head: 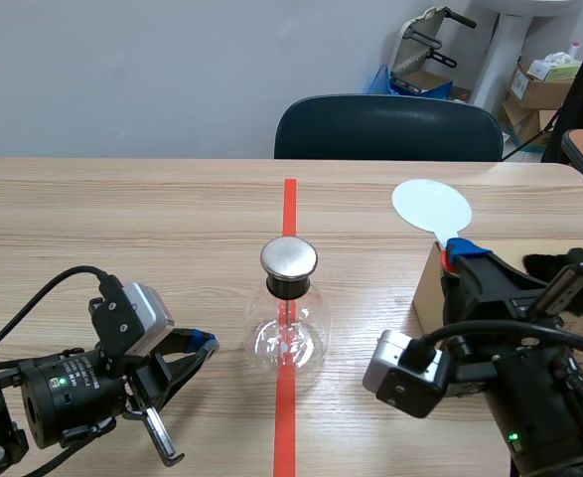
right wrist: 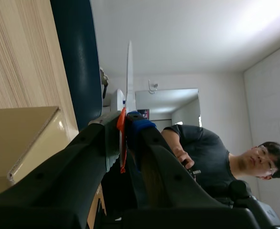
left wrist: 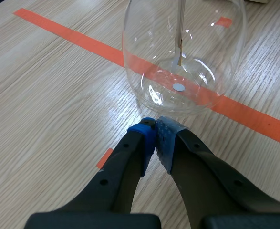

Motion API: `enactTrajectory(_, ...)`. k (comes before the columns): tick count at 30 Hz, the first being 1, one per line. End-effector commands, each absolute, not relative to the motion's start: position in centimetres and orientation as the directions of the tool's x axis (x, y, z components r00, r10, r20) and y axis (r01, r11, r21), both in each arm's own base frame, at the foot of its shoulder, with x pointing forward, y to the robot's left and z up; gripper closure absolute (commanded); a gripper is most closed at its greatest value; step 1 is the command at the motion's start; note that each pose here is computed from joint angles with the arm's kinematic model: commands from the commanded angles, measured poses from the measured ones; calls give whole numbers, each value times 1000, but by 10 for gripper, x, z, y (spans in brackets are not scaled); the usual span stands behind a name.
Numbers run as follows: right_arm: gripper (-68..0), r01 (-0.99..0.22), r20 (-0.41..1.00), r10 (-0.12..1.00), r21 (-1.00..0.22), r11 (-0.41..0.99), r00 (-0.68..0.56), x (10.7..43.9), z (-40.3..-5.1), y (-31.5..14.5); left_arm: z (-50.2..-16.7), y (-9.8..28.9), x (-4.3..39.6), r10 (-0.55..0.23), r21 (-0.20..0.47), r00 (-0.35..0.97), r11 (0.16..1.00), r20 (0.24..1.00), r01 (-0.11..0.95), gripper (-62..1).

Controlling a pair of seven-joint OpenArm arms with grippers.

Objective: Do the electroscope experiment

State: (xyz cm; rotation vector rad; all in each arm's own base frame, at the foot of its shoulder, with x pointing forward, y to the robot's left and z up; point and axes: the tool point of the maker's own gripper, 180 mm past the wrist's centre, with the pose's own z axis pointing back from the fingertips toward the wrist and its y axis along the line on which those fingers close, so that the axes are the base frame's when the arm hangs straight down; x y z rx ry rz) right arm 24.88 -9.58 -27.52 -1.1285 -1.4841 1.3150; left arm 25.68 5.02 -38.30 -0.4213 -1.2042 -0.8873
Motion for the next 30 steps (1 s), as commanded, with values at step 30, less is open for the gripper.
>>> enactTrajectory(30,-8,106,18,974,-993,43,-227,255,-270,-100,-375,44,258,-336,163,66,608,939,777,-26)
